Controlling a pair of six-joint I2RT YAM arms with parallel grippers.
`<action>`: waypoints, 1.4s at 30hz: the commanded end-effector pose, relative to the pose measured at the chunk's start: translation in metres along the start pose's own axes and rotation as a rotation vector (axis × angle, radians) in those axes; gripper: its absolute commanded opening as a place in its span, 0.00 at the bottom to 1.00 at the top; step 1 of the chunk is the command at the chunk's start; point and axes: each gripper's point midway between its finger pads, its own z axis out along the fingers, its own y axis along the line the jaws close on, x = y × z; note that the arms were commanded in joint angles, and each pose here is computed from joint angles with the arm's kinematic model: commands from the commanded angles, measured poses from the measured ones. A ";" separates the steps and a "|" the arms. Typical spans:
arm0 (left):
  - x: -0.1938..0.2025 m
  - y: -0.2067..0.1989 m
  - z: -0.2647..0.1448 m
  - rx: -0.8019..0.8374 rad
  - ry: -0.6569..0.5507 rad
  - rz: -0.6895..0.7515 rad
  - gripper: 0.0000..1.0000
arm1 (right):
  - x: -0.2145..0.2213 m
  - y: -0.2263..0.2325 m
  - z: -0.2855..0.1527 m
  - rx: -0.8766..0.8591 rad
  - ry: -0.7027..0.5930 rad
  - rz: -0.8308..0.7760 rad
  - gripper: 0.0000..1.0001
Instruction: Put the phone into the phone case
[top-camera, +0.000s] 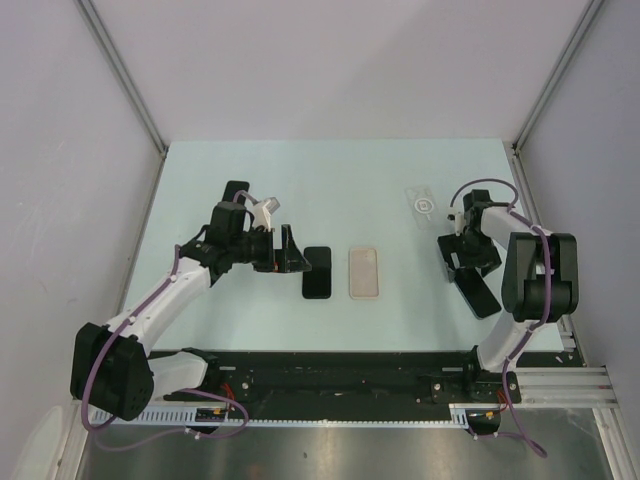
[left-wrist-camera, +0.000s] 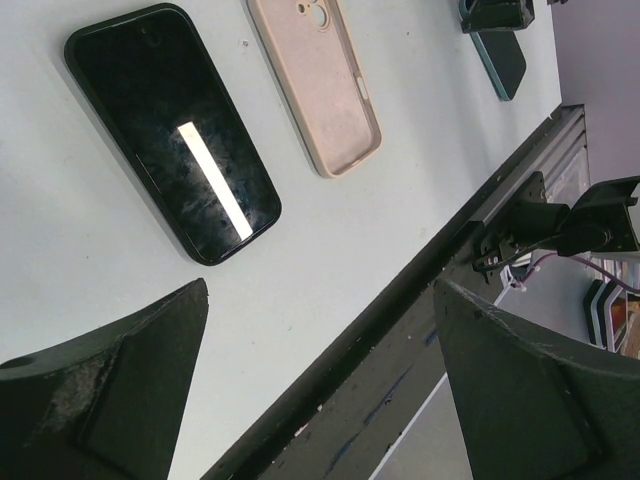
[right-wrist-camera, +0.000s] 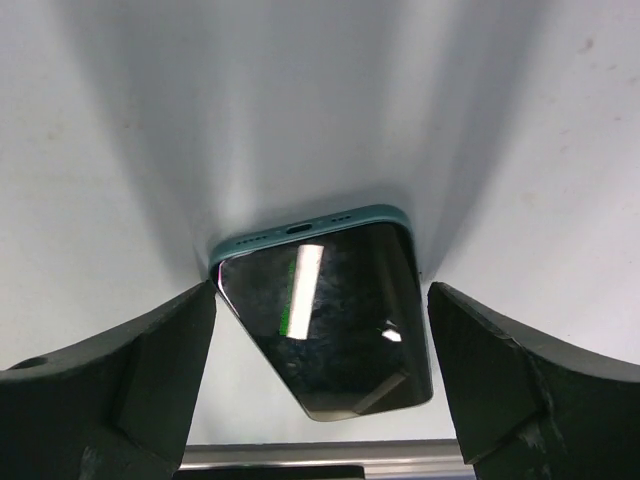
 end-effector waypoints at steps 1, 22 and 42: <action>-0.001 -0.003 0.000 0.029 -0.001 0.006 0.97 | -0.014 -0.012 0.000 -0.032 -0.058 0.015 0.90; -0.002 -0.007 -0.001 0.048 -0.005 0.006 0.97 | -0.032 0.027 0.005 -0.159 -0.075 0.005 0.64; -0.003 -0.008 -0.003 0.045 -0.015 0.015 0.97 | -0.017 0.149 -0.026 -0.282 -0.159 -0.912 0.68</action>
